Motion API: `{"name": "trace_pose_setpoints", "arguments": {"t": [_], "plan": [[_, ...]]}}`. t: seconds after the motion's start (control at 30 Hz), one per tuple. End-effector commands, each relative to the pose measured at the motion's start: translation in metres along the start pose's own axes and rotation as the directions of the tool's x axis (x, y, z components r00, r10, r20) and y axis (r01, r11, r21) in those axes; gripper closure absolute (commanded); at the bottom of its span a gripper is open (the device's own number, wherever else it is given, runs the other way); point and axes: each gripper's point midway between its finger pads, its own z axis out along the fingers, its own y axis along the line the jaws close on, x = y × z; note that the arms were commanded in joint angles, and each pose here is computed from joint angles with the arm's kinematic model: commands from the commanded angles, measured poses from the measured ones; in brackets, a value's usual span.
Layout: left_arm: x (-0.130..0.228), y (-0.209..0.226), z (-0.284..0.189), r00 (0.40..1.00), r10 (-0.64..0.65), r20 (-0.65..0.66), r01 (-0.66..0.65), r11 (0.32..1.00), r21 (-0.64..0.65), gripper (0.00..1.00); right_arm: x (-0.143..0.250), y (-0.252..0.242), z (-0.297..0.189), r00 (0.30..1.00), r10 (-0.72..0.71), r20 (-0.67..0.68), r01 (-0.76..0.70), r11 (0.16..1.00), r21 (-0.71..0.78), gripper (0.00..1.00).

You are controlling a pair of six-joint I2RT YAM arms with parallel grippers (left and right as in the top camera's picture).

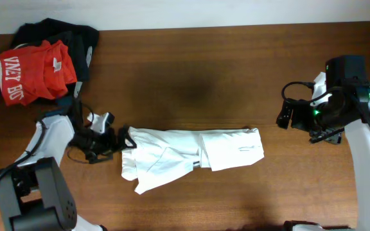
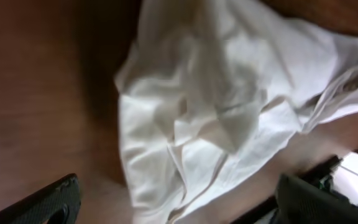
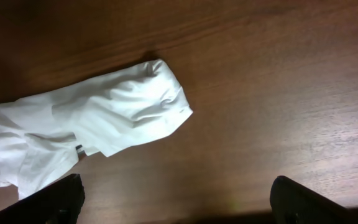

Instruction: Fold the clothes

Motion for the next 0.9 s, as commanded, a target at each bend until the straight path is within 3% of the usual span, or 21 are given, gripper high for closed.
{"name": "trace_pose_setpoints", "arguments": {"t": [0.0, 0.1, 0.2, 0.23, 0.27, 0.3, 0.33, 0.37, 0.4, 0.53, 0.63, 0.77, 0.87], "plan": [[0.011, -0.006, 0.022, 0.999, 0.032, 0.019, -0.034, 0.993, 0.112, 0.01, -0.002, 0.002, -0.007, 1.0, -0.009, 0.018, 0.01, 1.0, -0.013, 0.01], [0.007, -0.018, 0.029, 0.996, 0.053, 0.066, -0.066, 0.975, 0.21, 0.01, -0.002, 0.002, -0.007, 1.0, -0.009, 0.018, 0.01, 1.0, -0.013, 0.01], [0.015, -0.015, 0.041, 0.998, 0.061, 0.025, -0.064, 0.987, 0.146, 0.01, -0.001, 0.002, -0.007, 1.0, -0.009, 0.016, 0.009, 1.0, -0.012, 0.01], [0.015, -0.018, 0.042, 0.998, 0.064, 0.023, -0.066, 0.987, 0.145, 0.03, -0.001, 0.002, -0.007, 1.0, -0.009, 0.015, 0.009, 1.0, -0.013, 0.01], [0.015, -0.021, 0.045, 0.998, 0.056, 0.017, -0.058, 0.989, 0.139, 0.11, -0.001, 0.002, -0.007, 1.0, -0.009, 0.015, 0.009, 1.0, -0.013, 0.01], [0.016, -0.025, 0.048, 0.998, 0.057, 0.01, -0.058, 0.989, 0.137, 0.4, 0.001, 0.001, -0.006, 1.0, -0.007, 0.006, 0.008, 1.0, -0.011, 0.01], [0.016, -0.028, 0.05, 0.998, 0.067, 0.008, -0.067, 0.989, 0.135, 0.54, 0.003, 0.001, -0.006, 1.0, -0.006, -0.001, 0.006, 1.0, -0.01, 0.01], [0.016, -0.027, 0.053, 0.999, 0.035, 0.001, -0.035, 0.993, 0.11, 0.82, 0.004, 0.0, -0.006, 1.0, -0.006, -0.006, 0.005, 1.0, -0.008, 0.01], [0.014, -0.02, 0.053, 1.0, -0.009, 0.002, 0.009, 0.997, 0.07, 0.99, 0.005, 0.0, -0.006, 1.0, -0.006, -0.009, 0.005, 1.0, -0.007, 0.01], [0.005, 0.005, 0.045, 0.99, -0.133, 0.035, 0.136, 0.985, -0.103, 0.99, 0.014, -0.002, -0.006, 0.999, 0.001, -0.046, 0.0, 1.0, 0.001, 0.01], [-0.009, 0.018, 0.007, 0.978, -0.193, 0.081, 0.209, 0.933, -0.294, 1.0, 0.017, -0.003, -0.005, 0.998, 0.002, -0.059, -0.002, 1.0, 0.004, 0.01], [-0.028, -0.025, -0.074, 0.977, -0.116, 0.181, 0.175, 0.92, -0.352, 1.0, 0.019, -0.004, 0.003, 0.997, 0.005, -0.073, -0.005, 1.0, 0.007, 0.01], [-0.018, -0.071, -0.081, 0.983, 0.007, 0.182, 0.055, 0.942, -0.33, 1.0, 0.022, -0.003, 0.018, 0.996, 0.008, -0.093, -0.009, 1.0, -0.01, 0.01]]}}
